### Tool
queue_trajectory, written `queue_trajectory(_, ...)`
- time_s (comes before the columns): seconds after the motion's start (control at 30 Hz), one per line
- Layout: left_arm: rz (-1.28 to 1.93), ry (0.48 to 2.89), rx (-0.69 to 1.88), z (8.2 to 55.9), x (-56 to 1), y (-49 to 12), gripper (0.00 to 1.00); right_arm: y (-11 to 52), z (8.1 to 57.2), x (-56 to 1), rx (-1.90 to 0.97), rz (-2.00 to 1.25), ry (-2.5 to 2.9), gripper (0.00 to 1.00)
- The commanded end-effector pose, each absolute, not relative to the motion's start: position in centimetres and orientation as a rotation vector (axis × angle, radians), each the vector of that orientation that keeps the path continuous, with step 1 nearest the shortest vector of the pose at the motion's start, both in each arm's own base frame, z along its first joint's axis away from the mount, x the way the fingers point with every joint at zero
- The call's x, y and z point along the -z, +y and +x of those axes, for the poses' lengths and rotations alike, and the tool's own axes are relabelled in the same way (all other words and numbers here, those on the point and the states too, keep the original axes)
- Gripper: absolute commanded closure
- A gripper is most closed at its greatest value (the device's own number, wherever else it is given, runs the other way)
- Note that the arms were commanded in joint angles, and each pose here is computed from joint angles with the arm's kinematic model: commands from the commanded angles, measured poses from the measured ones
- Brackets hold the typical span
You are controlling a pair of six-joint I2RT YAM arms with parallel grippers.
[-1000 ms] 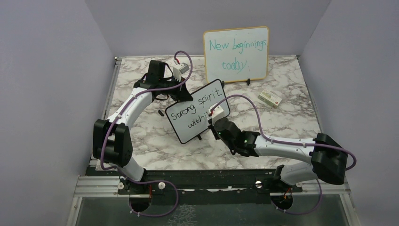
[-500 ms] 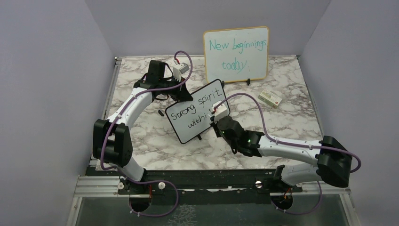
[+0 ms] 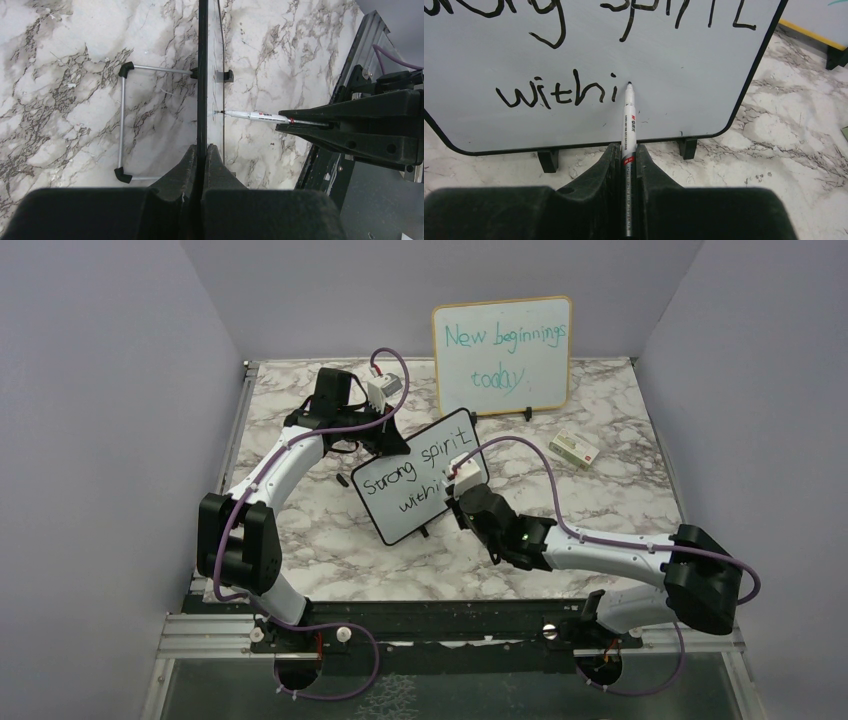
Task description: Write a sentence on the whiteboard
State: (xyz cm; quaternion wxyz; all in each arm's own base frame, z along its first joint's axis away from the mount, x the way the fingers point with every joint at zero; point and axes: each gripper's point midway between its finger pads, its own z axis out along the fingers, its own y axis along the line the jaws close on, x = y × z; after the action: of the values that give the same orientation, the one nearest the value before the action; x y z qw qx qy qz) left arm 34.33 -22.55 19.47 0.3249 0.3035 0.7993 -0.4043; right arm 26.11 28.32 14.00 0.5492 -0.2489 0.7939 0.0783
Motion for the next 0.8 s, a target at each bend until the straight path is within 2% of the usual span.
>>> queue_trajectory(0.0, 0.802, 2.186, 1.001, 33.7, -16.9, -21.9, 1.00, 29.1, 26.7, -15.1, -0.218, -0.554, 1.848, 1.00)
queue_trajectory(0.77, 0.801, 2.188, 0.998, 33.8, -16.8, -21.9, 1.00, 28.1, 25.1, -12.2, -0.216, -0.613, 1.954, 1.00)
